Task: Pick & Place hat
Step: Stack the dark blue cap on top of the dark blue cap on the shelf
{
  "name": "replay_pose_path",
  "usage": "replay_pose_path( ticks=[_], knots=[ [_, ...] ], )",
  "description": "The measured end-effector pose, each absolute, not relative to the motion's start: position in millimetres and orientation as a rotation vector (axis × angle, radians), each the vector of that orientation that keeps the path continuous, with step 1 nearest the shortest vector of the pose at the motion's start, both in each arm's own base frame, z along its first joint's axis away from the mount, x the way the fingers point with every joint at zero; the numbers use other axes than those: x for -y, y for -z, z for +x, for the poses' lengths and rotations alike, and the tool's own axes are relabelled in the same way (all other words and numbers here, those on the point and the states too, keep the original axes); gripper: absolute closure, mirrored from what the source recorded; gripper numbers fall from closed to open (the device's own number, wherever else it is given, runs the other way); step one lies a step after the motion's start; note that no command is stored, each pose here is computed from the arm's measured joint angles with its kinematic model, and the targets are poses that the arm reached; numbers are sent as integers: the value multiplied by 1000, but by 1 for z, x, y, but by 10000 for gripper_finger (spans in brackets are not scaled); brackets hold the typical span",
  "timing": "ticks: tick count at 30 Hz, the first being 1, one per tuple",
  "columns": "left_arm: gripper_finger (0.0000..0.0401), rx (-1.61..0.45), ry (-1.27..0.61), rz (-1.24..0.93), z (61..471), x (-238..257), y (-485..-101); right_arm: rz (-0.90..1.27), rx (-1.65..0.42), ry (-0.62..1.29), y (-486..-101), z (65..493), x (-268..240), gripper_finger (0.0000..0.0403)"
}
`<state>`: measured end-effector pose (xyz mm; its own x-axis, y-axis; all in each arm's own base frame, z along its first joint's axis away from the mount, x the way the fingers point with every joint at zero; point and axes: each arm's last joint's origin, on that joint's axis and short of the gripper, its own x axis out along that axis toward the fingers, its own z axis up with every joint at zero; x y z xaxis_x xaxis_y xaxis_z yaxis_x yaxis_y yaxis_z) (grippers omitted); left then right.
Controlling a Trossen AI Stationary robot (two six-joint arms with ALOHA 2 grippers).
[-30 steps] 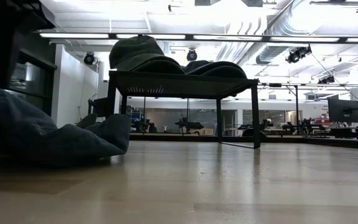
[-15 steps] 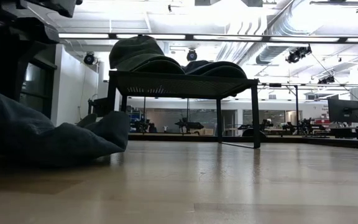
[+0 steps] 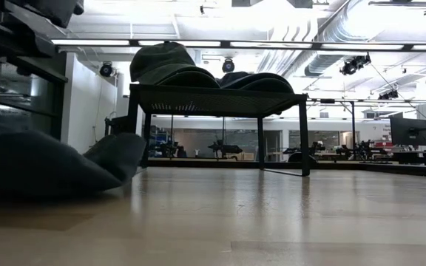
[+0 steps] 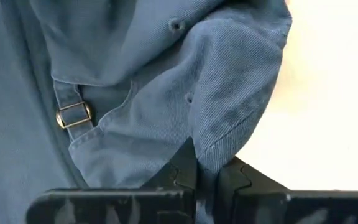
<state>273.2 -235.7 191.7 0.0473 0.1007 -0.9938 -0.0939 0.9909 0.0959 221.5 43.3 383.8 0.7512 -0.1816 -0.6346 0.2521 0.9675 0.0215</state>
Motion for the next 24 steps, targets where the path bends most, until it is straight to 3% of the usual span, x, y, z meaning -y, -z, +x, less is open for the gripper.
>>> replay_pose_path(
  ticks=[5,16,24],
  knots=[
    [394,-1470,-75,-17,276,238,-219,140,-706,153,-383,221,-46,261],
    [398,-1128,-51,-50,300,234,-331,186,-719,-58,-385,221,-60,261],
    [399,-923,-57,-150,324,207,-380,125,-539,-315,-401,227,-80,261]
  ],
)
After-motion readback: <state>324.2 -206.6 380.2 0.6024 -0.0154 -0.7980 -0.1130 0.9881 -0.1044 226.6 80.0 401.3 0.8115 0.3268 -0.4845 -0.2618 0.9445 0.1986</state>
